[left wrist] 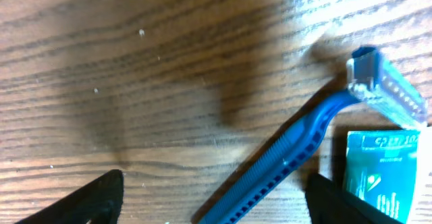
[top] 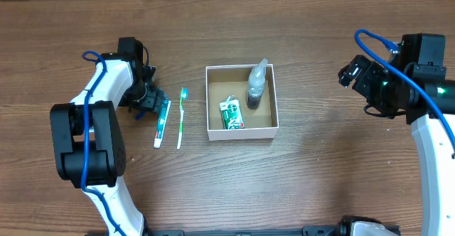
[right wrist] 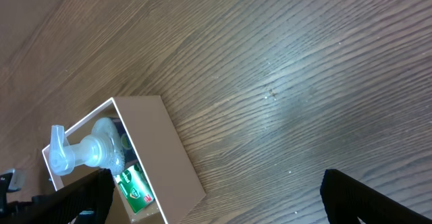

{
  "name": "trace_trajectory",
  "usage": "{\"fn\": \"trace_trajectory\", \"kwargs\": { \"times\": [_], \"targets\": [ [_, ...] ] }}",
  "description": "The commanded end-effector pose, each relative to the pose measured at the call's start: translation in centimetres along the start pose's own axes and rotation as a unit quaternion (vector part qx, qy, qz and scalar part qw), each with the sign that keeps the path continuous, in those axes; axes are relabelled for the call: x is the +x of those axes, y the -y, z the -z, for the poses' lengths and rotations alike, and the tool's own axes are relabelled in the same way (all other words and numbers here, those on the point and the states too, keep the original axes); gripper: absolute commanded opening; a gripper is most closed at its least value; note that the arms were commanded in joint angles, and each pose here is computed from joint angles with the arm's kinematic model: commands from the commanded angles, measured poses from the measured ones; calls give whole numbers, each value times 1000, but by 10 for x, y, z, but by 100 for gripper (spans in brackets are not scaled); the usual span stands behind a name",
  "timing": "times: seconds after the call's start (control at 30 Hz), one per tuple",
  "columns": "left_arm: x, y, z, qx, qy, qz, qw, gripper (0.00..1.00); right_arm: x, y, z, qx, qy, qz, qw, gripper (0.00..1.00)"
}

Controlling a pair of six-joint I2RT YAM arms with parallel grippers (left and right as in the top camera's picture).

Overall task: Pack container
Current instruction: 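Reach the left gripper to the blue razor and grasp it, then carry the razor with the left gripper into the box and release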

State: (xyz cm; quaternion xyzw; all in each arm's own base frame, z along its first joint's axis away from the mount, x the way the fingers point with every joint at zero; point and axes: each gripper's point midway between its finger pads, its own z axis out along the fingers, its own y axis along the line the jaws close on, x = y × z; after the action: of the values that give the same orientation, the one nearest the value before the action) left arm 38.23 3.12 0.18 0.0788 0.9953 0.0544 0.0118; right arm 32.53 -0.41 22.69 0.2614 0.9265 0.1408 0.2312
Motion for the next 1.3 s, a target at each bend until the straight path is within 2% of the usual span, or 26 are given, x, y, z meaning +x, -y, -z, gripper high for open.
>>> {"fn": "trace_trajectory", "kwargs": {
  "times": [0.0, 0.07, 0.1, 0.17, 0.2, 0.27, 0.43, 0.57, 0.63, 0.8, 0.87, 1.07, 1.2, 1.23, 1.27],
  "targets": [
    [-5, 1, -11, -1, -1, -1, 1000, 68, -6, -5, 7, -8, 14, 0, 1000, 100],
    [-5, 1, -11, 1, -1, -1, 1000, 50, -6, -5, 7, -8, 14, 0, 1000, 100],
    [-5, 1, -11, 2, -1, -1, 1000, 38, -6, -5, 7, -8, 14, 0, 1000, 100],
    [-6, 4, -9, 11, 0, -1, 1000, 27, -6, -5, 7, -8, 14, 0, 1000, 100],
    [-7, 6, -7, 18, 1, -1, 1000, 17, -6, -5, 7, -8, 14, 0, 1000, 100],
    [-12, 12, 0, 37, 6, -1, 999, 11, -6, -5, 7, -8, 14, 0, 1000, 100],
    [-27, 11, 42, 51, 19, 19, 998, 4, -6, -5, 7, -8, 14, 0, 1000, 100],
    [-40, 19, 97, 51, 41, 13, 998, 4, -6, -5, 7, -8, 14, 0, 1000, 100],
    [-50, 50, 145, 77, 84, -12, 993, 4, -6, -5, 7, -8, 14, 0, 1000, 100],
    [-49, 122, 197, 96, 141, -83, 982, 4, -6, -5, 7, -8, 14, 0, 1000, 100],
    [-48, 161, 198, 101, 146, -106, 978, 4, -6, -5, 7, -8, 14, 0, 1000, 100],
    [-43, 213, 164, 117, 125, -92, 981, 6, -6, -5, 7, -8, 14, 0, 1000, 100],
    [-26, 221, 152, 116, 85, -98, 985, 13, -6, -5, 7, -8, 14, 0, 1000, 100],
    [-22, 220, 155, 114, 81, -97, 985, 18, -6, -5, 7, -8, 14, 0, 1000, 100],
    [-19, 217, 159, 113, 78, -97, 986, 27, -6, -5, 7, -8, 14, 0, 1000, 100]
  ]
}}
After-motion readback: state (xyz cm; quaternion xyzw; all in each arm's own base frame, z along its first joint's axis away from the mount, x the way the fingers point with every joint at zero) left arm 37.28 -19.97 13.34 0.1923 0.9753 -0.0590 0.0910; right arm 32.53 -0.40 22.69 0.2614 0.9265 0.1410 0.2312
